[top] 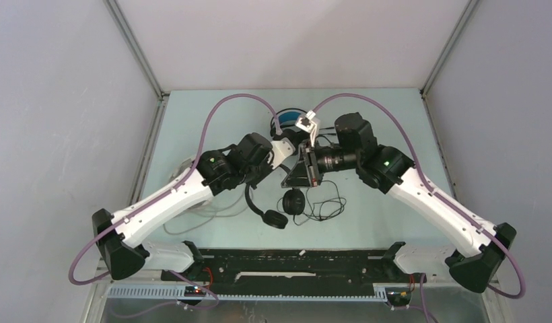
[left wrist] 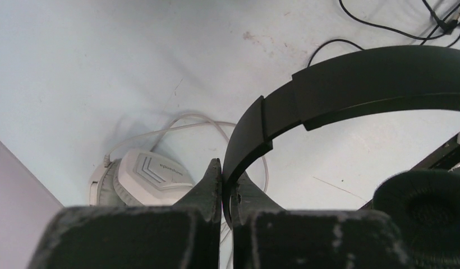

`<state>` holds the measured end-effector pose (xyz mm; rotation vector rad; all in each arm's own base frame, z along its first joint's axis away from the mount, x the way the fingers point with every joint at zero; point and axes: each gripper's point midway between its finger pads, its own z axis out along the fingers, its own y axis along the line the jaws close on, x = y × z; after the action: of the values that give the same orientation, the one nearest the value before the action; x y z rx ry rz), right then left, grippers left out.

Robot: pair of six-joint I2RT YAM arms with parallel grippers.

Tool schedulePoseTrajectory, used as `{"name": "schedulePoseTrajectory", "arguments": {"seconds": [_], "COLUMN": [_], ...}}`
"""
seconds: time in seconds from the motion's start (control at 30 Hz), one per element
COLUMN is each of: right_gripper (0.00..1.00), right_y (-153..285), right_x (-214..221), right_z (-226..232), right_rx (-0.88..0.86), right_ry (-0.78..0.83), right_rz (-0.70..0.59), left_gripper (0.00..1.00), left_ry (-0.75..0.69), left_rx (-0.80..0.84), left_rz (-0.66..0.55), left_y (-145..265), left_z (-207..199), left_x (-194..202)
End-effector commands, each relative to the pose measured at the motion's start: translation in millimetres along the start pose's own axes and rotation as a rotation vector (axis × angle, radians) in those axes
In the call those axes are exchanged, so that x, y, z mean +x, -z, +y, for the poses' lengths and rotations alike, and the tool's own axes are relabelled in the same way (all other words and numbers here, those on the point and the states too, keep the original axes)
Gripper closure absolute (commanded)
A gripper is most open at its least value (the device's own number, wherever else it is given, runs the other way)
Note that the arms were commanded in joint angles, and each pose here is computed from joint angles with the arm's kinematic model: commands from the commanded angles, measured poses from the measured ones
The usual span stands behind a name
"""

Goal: Wrap the headphones
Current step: Wrap the headphones cable around the headphones.

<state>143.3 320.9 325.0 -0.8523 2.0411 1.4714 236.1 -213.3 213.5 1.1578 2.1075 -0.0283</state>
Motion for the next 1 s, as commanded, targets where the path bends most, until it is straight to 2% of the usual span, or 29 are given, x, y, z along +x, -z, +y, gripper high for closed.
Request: {"name": "schedulePoseTrajectory", "arguments": {"seconds": [0.0, 0.1, 0.2, 0.33, 0.47, 0.53, 0.67, 0.73, 0.97], "right_gripper": [0.86, 0.87, 0.81, 0.56, 0.37, 0.31, 0.23, 0.21, 0.18], "right_y": [-15.4, -16.2, -4.4, 20.8, 41.4, 44.3, 43.1, 37.3, 20.4], "right_x": [-13.9, -12.1, -13.8, -20.7, -17.5, -18.5, -10.7, -3.0, -5.0], "right_z": [20.7, 15.3, 10.9, 12.7, 2.4, -8.0, -21.3, -22.2, -18.0], "right_rx": [-0.085, -0.057, 0.012, 0.08, 0.146, 0.176, 0.188, 0.143, 0.021], "right_ry": [0.056, 0.062, 0.116, 0.269, 0.598, 0.75, 0.984, 1.073, 1.206], "right_rz": [-0.032, -0.03, -0.067, -0.192, -0.322, -0.394, -0.44, -0.412, -0.413], "left_gripper": [1.0, 1.0, 1.0, 1.0, 1.0, 1.0, 1.0, 1.0, 1.0], "left_ry": [0.128, 0.153, 0.233, 0.342, 0.394, 0.422, 0.459, 0.472, 0.477], "left_rx": [-0.058, -0.076, -0.076, -0.05, -0.067, -0.078, -0.068, -0.064, 0.057], "left_rz": [-0.088, -0.103, -0.12, -0.158, -0.19, -0.185, -0.208, -0.246, -0.39], "left_y": [18.1, 23.3, 28.2, 38.5, 52.4, 61.0, 80.5, 93.3, 131.3], "left_z": [18.2, 24.9, 34.2, 48.0, 58.6, 64.4, 69.8, 71.3, 58.0], "left_x": [-28.7, -31.4, -32.6, -33.3, -32.7, -28.8, -25.5, -27.8, -52.4]}}
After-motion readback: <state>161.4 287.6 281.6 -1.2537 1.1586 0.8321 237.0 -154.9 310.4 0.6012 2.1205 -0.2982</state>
